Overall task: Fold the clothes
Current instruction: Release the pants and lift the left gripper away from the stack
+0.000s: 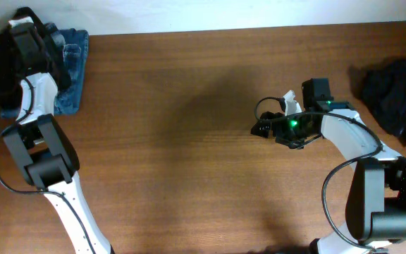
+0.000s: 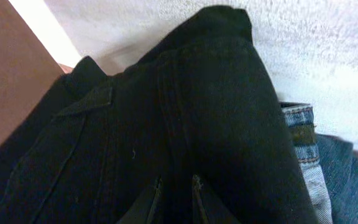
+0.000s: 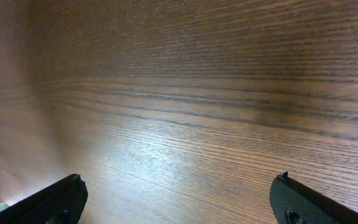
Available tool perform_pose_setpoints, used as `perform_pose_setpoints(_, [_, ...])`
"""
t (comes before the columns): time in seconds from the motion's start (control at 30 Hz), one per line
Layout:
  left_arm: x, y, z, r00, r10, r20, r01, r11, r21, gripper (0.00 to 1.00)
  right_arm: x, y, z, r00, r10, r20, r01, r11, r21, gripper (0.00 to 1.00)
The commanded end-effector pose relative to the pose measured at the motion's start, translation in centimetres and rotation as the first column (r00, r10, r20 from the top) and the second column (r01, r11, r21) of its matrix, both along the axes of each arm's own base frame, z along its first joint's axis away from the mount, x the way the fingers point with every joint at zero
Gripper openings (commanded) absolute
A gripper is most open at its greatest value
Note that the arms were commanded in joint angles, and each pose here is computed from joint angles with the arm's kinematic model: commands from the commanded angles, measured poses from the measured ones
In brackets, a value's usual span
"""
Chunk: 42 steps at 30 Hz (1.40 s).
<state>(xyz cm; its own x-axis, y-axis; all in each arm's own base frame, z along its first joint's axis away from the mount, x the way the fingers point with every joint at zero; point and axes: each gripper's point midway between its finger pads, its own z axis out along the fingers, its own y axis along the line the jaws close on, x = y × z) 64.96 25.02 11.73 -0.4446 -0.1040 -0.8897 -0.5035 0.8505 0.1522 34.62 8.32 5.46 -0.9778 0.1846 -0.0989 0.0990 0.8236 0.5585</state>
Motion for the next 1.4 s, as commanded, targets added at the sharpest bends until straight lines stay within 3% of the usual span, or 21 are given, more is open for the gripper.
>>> perform_pose_setpoints(0.0, [-1.3,-0.4,-8.5,0.987,-0.007,-0.158,-0.002,0.998,-0.056,0.18,-0.2,0.0,-0.4,1.000,0.000,-0.009,0.000,1.000,-0.008,0.98])
perform_pose_setpoints(0.1, [-1.4,-0.4,-8.5,0.986,-0.008,-0.169,-0.002,0.998,-0.058,0.25,-0.2,0.0,-0.4,1.000,0.001,-0.008,-0.001,1.000,-0.008,0.99])
perform_pose_setpoints(0.23, [-1.0,-0.5,-4.0,0.992,-0.012,-0.122,0.011,1.000,-0.015,0.29,-0.2,0.0,-0.4,1.000,0.000,-0.011,0.000,1.000,-0.008,0.99])
perform_pose_setpoints(0.27, [-0.9,-0.7,-1.6,0.996,-0.014,-0.089,0.014,1.000,-0.005,0.41,-0.3,0.0,-0.4,1.000,0.000,-0.012,0.000,1.000,-0.007,0.99])
perform_pose_setpoints(0.43, [-1.6,-3.3,12.0,0.995,-0.052,0.086,0.048,0.998,0.049,0.52,-0.2,-0.1,-0.3,1.000,-0.005,-0.012,0.005,1.000,-0.007,0.99])
perform_pose_setpoints(0.5, [-2.8,-5.7,17.8,0.985,-0.085,0.147,0.076,0.995,0.067,0.63,-0.1,-0.1,-0.2,0.999,-0.028,-0.022,0.028,1.000,-0.002,0.99])
perform_pose_setpoints(0.6, [-4.5,-9.1,22.2,0.974,-0.152,0.171,0.143,0.988,0.066,0.76,-0.3,-0.1,0.6,0.999,-0.030,-0.014,0.030,1.000,-0.002,0.99])
perform_pose_setpoints(0.7, [-7.1,-14.5,24.0,0.946,-0.304,0.112,0.306,0.952,-0.001,0.86,-0.8,-0.5,2.1,0.999,-0.041,0.004,0.041,0.999,-0.008,0.99])
perform_pose_setpoints(0.87, [-11.3,-22.4,21.3,0.846,-0.532,-0.037,0.514,0.833,-0.204,0.87,-2.4,-4.9,5.2,0.988,-0.148,0.041,0.152,0.978,-0.142,0.99])
perform_pose_setpoints(1.0, [-13.9,-25.2,17.2,0.791,-0.583,-0.185,0.510,0.796,-0.327,0.87,-4.5,-10.6,8.5,0.944,-0.312,0.108,0.329,0.919,-0.216,0.99])
perform_pose_setpoints(1.13, [-16.7,-26.4,13.9,0.735,-0.603,-0.310,0.468,0.781,-0.413,0.99,-6.4,-18.0,10.4,0.826,-0.535,0.174,0.562,0.798,-0.216,0.99])
perform_pose_setpoints(1.37, [-19.5,-29.1,7.4,0.628,-0.667,-0.401,0.429,0.726,-0.538,0.99,-9.2,-26.2,10.9,0.634,-0.741,0.220,0.773,0.608,-0.179,0.99])
